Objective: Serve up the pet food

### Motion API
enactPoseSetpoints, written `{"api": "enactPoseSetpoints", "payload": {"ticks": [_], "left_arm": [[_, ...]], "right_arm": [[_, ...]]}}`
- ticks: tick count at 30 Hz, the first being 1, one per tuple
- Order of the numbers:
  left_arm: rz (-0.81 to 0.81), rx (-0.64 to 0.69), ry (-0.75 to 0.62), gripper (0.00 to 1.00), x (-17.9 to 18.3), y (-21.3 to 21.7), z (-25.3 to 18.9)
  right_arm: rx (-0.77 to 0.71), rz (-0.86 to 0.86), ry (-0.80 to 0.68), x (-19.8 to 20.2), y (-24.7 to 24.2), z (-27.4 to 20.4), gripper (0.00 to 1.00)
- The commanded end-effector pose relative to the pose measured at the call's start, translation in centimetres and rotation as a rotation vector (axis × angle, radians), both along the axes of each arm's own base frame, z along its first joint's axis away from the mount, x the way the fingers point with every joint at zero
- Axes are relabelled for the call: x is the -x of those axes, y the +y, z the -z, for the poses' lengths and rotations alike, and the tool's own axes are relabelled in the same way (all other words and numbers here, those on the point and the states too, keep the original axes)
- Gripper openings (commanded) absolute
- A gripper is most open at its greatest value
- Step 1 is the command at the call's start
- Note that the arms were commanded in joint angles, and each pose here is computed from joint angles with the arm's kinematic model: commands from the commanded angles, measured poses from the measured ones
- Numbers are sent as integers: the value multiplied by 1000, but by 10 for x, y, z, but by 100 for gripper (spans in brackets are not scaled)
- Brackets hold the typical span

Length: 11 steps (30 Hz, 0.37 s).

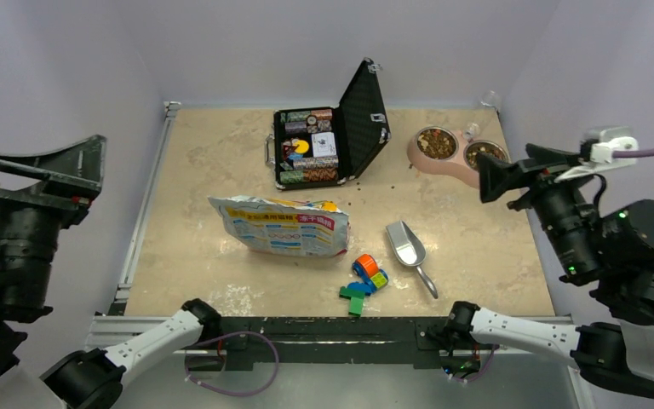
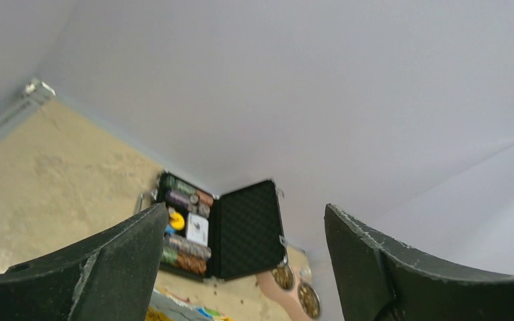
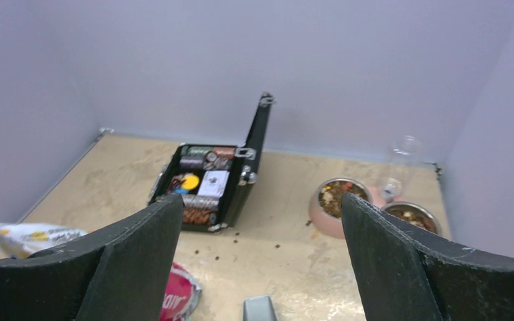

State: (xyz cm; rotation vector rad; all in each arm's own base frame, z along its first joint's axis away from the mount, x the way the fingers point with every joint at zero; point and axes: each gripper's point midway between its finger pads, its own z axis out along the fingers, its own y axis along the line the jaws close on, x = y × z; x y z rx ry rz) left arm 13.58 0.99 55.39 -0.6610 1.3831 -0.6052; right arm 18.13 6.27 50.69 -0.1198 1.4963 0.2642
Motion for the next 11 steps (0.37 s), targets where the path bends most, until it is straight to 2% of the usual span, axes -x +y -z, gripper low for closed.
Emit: {"api": "enactPoseSetpoints", "payload": {"ticks": [1,6,11], "left_arm": [[-129,-169,-92,91,3,27,-32],[-154,-189,-145,92,12,37,-48],[-152,-209,-142,92,12,37,-45]], "right_arm": [[-14,154,-74,2,-41,-17,92],[-32,220,-144,7,-65,-36,94],[-30,275,-139,5,-72,-40,96]]}}
